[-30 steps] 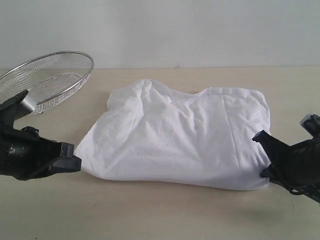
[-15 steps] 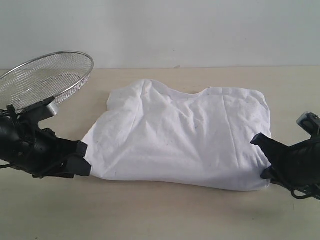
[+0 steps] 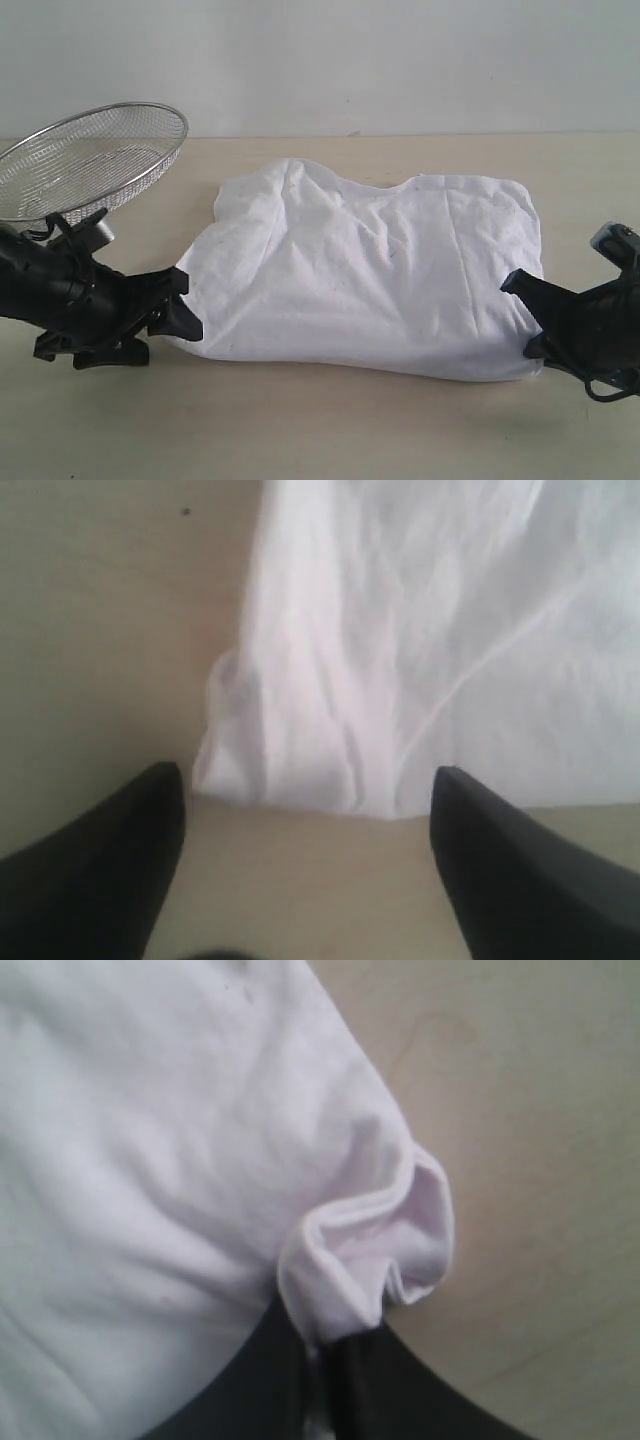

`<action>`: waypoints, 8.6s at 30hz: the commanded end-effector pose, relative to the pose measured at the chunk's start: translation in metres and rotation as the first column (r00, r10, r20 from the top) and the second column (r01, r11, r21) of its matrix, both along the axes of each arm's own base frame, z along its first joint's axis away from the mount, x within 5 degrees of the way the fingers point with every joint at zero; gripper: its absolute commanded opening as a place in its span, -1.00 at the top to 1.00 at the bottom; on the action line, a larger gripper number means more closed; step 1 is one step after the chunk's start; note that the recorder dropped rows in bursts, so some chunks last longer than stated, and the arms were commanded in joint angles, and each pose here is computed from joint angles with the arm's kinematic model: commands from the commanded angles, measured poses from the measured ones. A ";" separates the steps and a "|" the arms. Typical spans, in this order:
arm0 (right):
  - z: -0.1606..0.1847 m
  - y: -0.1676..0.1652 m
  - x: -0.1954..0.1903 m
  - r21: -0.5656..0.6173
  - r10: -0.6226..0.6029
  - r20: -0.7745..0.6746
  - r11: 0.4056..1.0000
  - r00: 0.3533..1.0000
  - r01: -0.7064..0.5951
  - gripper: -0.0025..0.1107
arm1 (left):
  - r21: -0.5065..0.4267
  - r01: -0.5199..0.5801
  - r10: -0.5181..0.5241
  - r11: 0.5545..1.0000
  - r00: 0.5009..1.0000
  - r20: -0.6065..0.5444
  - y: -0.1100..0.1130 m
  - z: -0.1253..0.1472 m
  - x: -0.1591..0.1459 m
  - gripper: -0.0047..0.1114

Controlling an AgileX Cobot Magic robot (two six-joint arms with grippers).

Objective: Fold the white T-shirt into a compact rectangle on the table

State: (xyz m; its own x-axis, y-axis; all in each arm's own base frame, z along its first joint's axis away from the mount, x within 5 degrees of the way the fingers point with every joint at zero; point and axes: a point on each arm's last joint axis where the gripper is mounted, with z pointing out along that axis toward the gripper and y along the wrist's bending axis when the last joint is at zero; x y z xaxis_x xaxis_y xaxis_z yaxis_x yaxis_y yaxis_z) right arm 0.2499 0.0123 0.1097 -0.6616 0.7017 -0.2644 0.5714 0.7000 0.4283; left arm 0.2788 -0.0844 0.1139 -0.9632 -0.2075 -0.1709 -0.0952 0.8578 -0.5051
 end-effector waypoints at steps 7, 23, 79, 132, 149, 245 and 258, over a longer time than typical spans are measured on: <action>0.000 -0.002 -0.002 -0.028 0.007 -0.004 1.000 1.000 -0.007 0.96 | -0.011 -0.007 0.008 1.000 1.000 0.023 -0.004 -0.005 0.025 0.41; 0.017 0.000 -0.010 0.000 0.011 0.062 1.000 0.998 -0.011 0.96 | 0.032 0.038 -0.039 0.999 0.999 0.029 0.003 0.004 -0.011 0.84; 0.018 0.006 -0.112 0.029 0.085 0.107 0.996 0.991 -0.089 0.96 | -0.080 0.186 -0.177 0.979 0.978 0.106 0.009 0.023 -0.126 0.30; 0.092 0.047 -0.066 0.162 0.391 0.533 0.823 0.750 -0.544 0.96 | 0.013 0.103 -0.101 0.995 0.929 0.355 0.013 0.086 -0.084 0.83; 0.105 0.073 -0.062 0.094 0.490 0.553 0.767 0.674 -0.635 0.96 | 0.011 0.085 -0.084 0.996 0.929 0.361 0.014 0.086 -0.083 0.83; 0.027 0.130 -0.013 0.162 0.586 0.138 0.782 0.798 -0.602 -0.23 | 0.069 0.132 -0.147 0.989 0.950 0.277 0.023 0.094 -0.087 0.83; 0.027 0.131 -0.012 0.160 0.590 0.152 0.777 0.793 -0.609 -0.23 | 0.098 0.175 -0.182 0.980 0.980 0.076 0.027 0.092 -0.094 -0.11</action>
